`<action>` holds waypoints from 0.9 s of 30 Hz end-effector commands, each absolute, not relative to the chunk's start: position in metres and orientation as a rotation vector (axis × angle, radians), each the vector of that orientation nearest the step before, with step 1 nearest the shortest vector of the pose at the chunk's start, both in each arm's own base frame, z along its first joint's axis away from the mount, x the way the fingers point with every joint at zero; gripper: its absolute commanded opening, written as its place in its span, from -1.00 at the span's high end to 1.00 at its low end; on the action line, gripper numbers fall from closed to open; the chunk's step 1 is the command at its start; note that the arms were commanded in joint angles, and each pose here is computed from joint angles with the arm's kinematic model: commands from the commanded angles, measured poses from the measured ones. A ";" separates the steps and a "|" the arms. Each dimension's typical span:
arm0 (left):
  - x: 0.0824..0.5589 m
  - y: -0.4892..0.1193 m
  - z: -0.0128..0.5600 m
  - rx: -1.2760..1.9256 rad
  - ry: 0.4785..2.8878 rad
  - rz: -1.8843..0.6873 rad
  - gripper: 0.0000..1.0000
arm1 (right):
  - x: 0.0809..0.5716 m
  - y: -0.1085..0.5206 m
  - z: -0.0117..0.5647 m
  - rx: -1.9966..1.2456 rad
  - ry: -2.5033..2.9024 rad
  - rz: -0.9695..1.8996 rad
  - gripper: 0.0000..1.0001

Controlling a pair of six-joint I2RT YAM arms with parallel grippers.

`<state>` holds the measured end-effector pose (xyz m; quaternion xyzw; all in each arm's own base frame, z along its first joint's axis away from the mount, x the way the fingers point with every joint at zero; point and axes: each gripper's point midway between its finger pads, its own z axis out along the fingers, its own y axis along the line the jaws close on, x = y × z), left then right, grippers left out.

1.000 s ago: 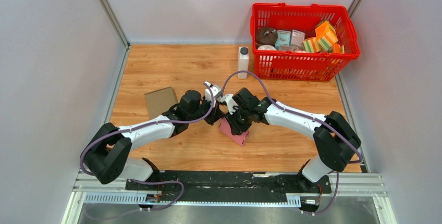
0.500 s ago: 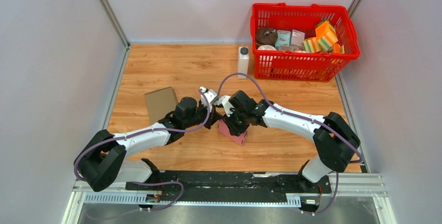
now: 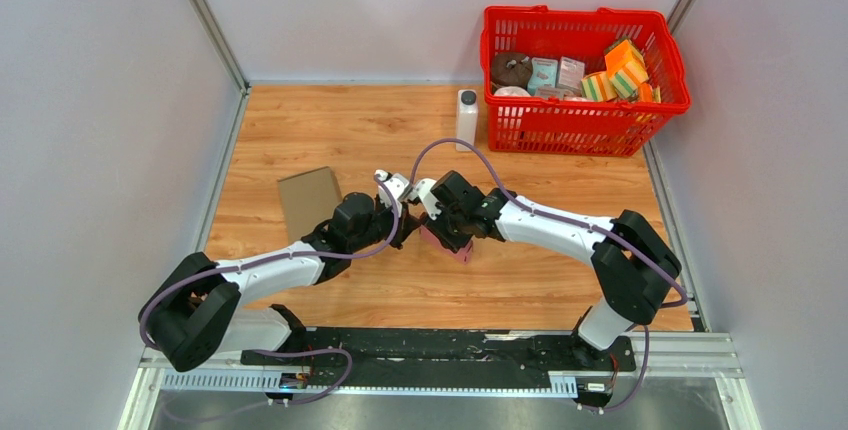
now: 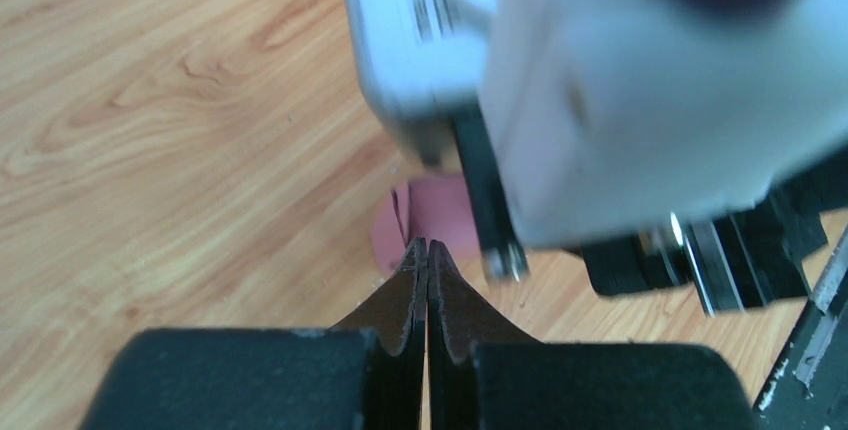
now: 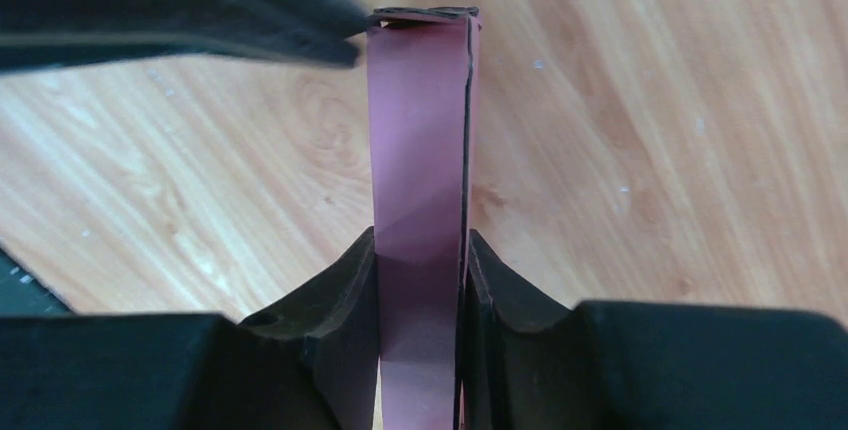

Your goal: Fold the paper box

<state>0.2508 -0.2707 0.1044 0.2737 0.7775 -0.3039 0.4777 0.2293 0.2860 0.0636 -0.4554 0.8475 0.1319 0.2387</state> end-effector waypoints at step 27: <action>0.269 -0.270 0.129 0.493 1.966 -0.882 0.24 | 0.249 0.314 0.083 -1.239 2.154 0.399 0.65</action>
